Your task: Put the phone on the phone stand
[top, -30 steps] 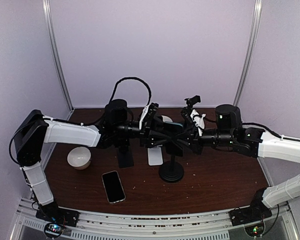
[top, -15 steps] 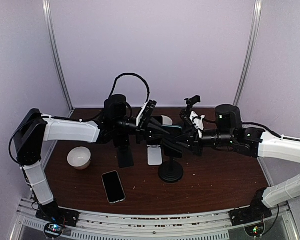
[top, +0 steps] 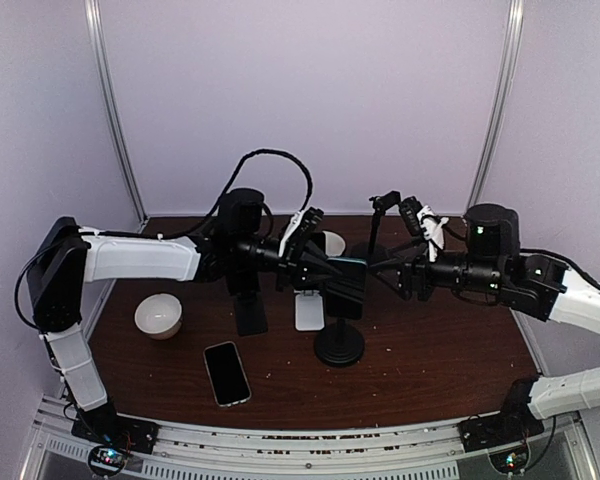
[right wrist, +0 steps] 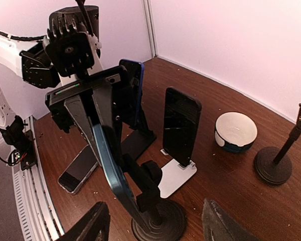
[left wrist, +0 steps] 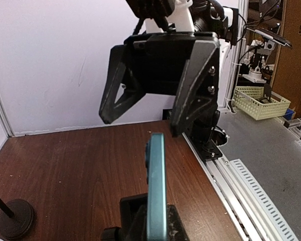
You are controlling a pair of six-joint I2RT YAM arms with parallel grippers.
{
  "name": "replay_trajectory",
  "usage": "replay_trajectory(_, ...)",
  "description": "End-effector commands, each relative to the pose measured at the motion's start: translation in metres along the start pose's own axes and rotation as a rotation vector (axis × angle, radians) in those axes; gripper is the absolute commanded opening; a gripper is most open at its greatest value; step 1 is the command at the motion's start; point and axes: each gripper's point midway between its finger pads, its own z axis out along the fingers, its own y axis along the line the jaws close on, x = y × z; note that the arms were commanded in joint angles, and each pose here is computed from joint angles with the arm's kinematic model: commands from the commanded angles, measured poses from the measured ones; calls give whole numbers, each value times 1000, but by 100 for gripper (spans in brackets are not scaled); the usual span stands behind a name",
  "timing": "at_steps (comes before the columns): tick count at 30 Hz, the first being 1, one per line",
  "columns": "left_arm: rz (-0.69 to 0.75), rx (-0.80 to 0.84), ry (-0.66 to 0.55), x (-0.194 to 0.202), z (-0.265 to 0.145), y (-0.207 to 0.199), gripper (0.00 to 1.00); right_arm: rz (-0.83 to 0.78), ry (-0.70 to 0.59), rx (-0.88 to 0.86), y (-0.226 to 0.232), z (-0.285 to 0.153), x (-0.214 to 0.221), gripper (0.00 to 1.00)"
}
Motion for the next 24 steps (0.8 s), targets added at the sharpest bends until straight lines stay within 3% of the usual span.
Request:
replay_trajectory(1,87,-8,-81,-59,-6,5,0,167,56,131,-20,-16,15,67)
replay_trajectory(6,96,-38,-130,-87,-14,1,0,263,132,269,-40,-26,25,67)
replay_trajectory(12,113,-164,-143,-113,-28,8,0,345,49,367,-51,-40,33,65)
replay_trajectory(17,58,-241,-115,-117,-38,11,0,219,45,470,-35,-29,26,67)
replay_trajectory(24,25,-243,-171,-118,-37,15,0,161,49,447,-27,1,34,73)
